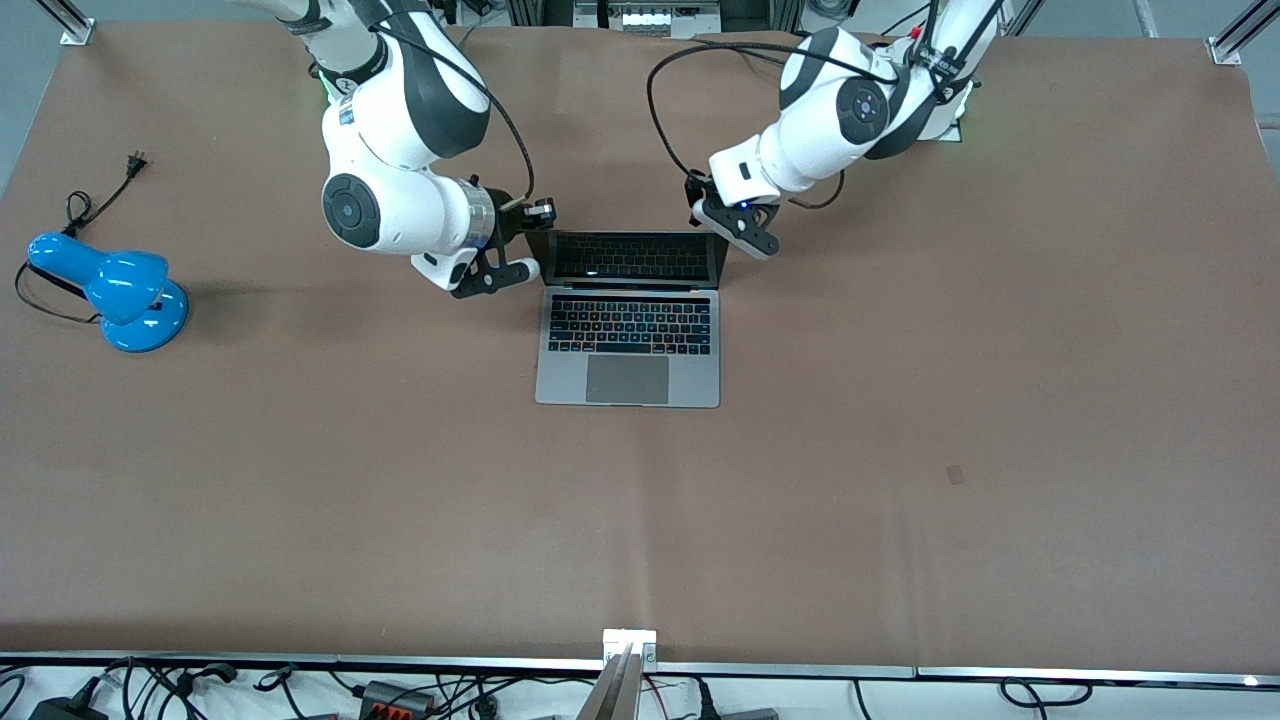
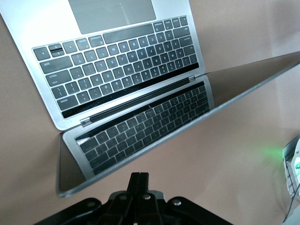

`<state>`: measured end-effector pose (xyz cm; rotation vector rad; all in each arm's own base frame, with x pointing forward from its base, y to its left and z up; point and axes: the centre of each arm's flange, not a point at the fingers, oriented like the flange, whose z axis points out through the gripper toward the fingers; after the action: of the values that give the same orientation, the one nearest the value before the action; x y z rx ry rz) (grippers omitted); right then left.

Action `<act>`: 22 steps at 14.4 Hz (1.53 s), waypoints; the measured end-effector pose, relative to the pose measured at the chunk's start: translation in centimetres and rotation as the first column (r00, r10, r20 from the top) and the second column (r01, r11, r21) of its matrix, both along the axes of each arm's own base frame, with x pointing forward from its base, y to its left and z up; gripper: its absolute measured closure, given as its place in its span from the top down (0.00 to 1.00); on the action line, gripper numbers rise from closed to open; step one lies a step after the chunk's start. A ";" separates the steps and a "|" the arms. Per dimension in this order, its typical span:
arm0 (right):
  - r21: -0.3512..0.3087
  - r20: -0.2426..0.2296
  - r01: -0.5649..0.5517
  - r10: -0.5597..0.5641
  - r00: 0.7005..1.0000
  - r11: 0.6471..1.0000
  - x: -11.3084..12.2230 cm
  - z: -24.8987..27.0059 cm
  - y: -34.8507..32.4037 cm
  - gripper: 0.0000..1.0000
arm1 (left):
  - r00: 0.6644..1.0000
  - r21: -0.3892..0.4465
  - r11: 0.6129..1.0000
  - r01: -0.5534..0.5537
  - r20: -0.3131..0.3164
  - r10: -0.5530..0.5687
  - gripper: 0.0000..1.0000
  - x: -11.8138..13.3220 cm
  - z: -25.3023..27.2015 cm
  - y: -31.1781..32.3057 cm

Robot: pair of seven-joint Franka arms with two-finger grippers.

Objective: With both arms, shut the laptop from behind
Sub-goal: 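Push the laptop screen down with the right gripper while the left gripper pushes, then press the lid flat onto the keyboard with both grippers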

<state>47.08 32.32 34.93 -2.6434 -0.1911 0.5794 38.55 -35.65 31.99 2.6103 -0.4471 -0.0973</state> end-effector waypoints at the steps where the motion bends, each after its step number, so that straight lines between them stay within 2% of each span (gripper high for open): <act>1: 0.001 0.004 0.005 -0.005 1.000 1.000 0.6 0.0 0.0 0.01 | 1.000 -0.004 1.000 -0.001 0.004 0.001 0.01 0.1 0.0 0.0; 5: 0.007 0.019 0.020 -0.020 1.000 1.000 2.6 -0.1 0.1 0.01 | 0.998 -0.037 0.999 -0.037 0.047 0.038 0.01 1.2 -0.8 0.0; 8: 0.009 0.029 0.030 -0.031 0.999 0.999 4.5 -0.6 0.5 0.01 | 0.995 -0.071 0.997 -0.038 0.092 0.044 0.01 3.2 -2.2 1.0; 13: -0.014 0.041 0.057 -0.057 0.998 0.998 8.2 -2.8 -0.5 0.01 | 0.994 -0.129 0.989 -0.068 0.082 0.079 0.01 8.0 -4.2 3.0; 18: -0.048 0.065 0.084 -0.081 0.995 0.995 10.9 -6.7 -0.2 0.01 | 0.992 -0.168 0.980 -0.107 0.052 0.118 0.01 11.0 -5.9 3.9; 22: -0.062 0.097 0.107 -0.100 0.990 0.992 12.2 -10.4 0.4 0.01 | 0.989 -0.193 0.971 -0.139 0.027 0.147 0.01 13.4 -8.0 4.7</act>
<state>59.24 32.76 24.56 -2.7288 -0.0621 0.4358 51.93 -30.99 24.01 2.4496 -0.2666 0.0458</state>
